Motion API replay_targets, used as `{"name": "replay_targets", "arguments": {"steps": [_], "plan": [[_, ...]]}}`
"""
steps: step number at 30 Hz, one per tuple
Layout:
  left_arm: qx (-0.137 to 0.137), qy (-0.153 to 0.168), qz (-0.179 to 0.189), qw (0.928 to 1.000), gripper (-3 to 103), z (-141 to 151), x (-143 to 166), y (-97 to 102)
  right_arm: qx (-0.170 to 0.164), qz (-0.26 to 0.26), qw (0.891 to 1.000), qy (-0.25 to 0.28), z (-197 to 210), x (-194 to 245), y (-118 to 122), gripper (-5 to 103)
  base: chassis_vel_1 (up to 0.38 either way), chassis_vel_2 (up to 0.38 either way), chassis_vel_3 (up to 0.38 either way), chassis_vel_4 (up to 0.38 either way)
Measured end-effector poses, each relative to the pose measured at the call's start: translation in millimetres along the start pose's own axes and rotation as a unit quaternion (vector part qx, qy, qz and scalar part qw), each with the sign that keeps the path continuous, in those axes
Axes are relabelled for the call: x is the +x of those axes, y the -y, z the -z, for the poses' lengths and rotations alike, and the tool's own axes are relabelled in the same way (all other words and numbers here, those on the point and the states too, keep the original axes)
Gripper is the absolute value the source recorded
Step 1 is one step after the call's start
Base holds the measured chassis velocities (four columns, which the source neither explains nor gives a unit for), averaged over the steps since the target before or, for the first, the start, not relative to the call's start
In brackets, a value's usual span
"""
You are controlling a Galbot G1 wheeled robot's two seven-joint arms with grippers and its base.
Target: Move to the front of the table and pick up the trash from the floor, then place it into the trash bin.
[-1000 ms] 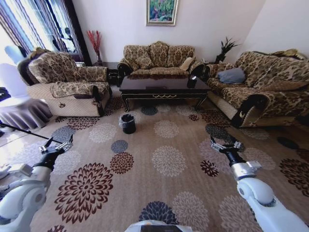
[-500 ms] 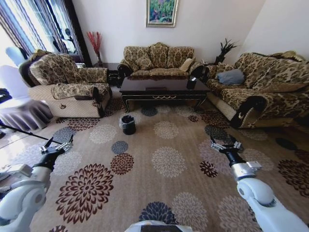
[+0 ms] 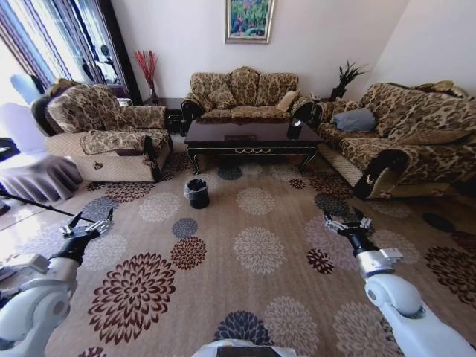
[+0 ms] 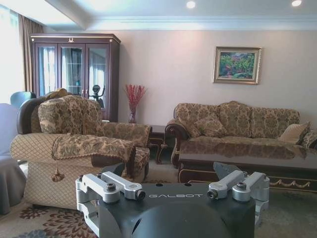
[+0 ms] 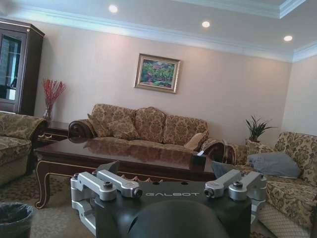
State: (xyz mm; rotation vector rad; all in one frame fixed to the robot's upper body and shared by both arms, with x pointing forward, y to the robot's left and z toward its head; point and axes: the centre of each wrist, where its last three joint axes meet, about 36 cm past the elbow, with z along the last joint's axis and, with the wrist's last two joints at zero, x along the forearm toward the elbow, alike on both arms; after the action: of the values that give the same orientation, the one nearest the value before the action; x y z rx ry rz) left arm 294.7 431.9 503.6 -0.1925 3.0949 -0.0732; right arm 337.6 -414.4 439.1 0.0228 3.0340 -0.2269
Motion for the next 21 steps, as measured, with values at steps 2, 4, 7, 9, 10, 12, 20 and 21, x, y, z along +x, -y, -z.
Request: {"name": "replay_targets", "arguments": {"steps": [2, 4, 7, 9, 10, 12, 20, 21], "plan": [[0.001, -0.002, 0.002, 1.0, 100, 0, 0, 2.4, 0.0, 0.0, 1.0, 0.0, 0, 0, 0, 100, 0.0, 0.0, 0.0, 0.0], [0.002, -0.003, 0.002, 1.0, 100, 0, 1, 3.2, 0.0, 0.0, 1.0, 0.0, 0, 0, 0, 100, 0.0, 0.0, 0.0, 0.0], [0.005, -0.008, 0.011, 0.9999, 100, 0, 0, 6.4, 0.0, 0.0, 1.0, -0.001, -1, 0, 0, 100, 0.0, 0.0, 0.0, 0.0], [0.009, -0.01, 0.018, 0.9997, 100, 1, -1, 8.0, 0.0, 0.0, 1.0, -0.001, -1, -1, 0, 100, 0.0, 0.0, 0.0, 0.0], [0.012, -0.011, 0.021, 0.9996, 100, 1, -1, 8.8, 0.0, 0.0, 1.0, -0.001, -1, -1, 0, 100, 0.0, 0.0, 0.0, 0.0], [0.017, -0.011, 0.022, 0.9996, 100, 1, -2, 11.5, -0.005, -0.008, 1.0, -0.001, -2, -1, -1, 100, 0.0, 0.0, 0.0, 0.0], [0.017, -0.011, 0.016, 0.9997, 100, 2, -1, 17.4, -0.042, -0.036, 0.998, 0.009, 9, -4, -9, 100, 0.0, 0.0, 0.0, 0.0], [0.016, -0.011, 0.016, 0.9997, 100, 2, -1, 17.8, -0.041, -0.035, 0.998, 0.012, 11, -5, -9, 100, 0.0, 0.0, 0.0, 0.0]]}}
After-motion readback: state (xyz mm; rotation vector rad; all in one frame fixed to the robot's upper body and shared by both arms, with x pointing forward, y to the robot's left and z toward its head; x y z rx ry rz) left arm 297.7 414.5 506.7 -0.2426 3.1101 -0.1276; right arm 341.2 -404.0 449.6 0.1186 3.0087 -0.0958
